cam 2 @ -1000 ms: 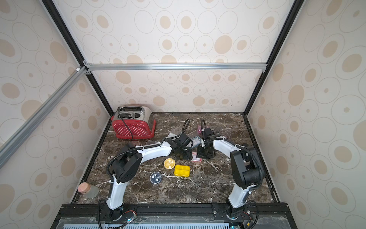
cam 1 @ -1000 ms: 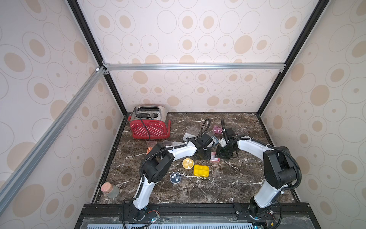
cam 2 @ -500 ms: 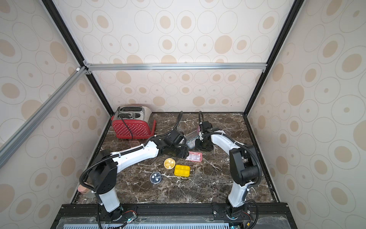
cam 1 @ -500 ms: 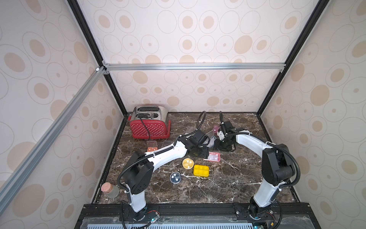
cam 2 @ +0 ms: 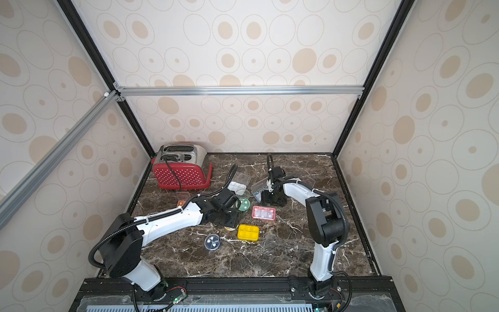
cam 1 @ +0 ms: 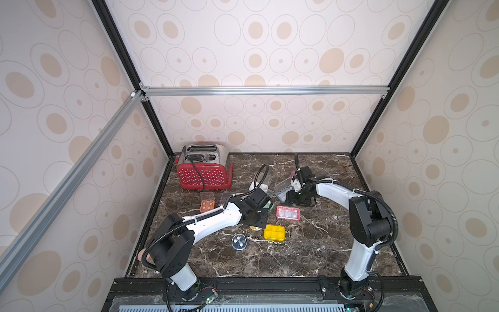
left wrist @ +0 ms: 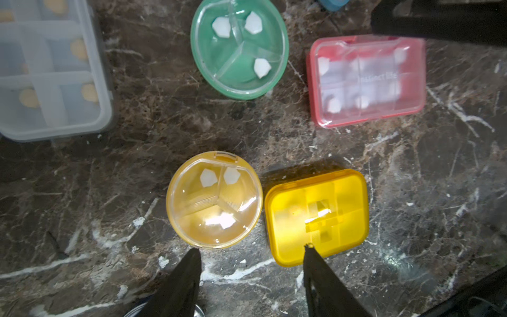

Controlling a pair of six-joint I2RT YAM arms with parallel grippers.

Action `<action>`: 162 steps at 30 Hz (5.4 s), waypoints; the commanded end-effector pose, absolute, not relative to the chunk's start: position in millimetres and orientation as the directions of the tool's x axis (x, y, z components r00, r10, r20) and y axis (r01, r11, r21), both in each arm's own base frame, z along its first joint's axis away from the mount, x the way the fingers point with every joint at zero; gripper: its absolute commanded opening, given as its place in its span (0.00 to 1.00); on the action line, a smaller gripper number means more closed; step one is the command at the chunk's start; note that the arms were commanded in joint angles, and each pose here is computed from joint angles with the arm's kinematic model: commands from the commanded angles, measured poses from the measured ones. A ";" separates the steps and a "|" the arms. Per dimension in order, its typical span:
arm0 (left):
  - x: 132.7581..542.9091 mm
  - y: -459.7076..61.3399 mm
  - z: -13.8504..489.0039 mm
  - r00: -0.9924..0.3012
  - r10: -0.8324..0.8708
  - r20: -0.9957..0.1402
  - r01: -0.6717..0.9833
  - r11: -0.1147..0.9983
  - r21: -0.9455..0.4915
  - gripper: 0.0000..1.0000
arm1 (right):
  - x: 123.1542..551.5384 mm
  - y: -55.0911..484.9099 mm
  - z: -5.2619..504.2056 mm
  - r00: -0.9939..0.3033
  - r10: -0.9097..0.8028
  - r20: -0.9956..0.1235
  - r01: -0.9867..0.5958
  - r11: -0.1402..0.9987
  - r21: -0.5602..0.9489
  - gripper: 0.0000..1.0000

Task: Close pillboxes
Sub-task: Move the pillbox to the center of the board.

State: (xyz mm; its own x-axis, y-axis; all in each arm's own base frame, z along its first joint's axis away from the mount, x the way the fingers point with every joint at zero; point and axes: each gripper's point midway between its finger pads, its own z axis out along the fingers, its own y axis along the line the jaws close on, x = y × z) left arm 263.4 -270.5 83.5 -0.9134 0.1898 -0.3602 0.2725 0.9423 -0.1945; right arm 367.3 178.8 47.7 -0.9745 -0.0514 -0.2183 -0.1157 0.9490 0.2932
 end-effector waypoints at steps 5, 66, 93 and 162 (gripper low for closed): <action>288.7 -259.7 76.5 -0.905 0.174 -0.388 0.243 0.960 -0.138 0.59 | 352.9 187.5 27.0 -0.978 -0.124 -0.170 -0.166 0.952 0.259 0.68; 195.7 -346.1 21.3 -0.979 0.124 -0.162 0.186 0.869 -0.459 0.44 | 200.1 177.2 19.0 -0.996 -0.085 0.034 -0.073 0.962 0.263 0.62; 262.1 -251.5 42.4 -0.947 0.185 -0.263 0.231 0.960 -0.157 0.48 | 221.9 191.2 53.5 -0.985 -0.153 -0.079 -0.169 0.948 0.269 0.68; 208.2 -193.5 50.0 -0.975 -0.048 -0.217 -0.002 0.978 -0.208 0.44 | 270.3 197.9 67.5 -0.978 -0.102 -0.183 -0.153 0.942 0.297 0.65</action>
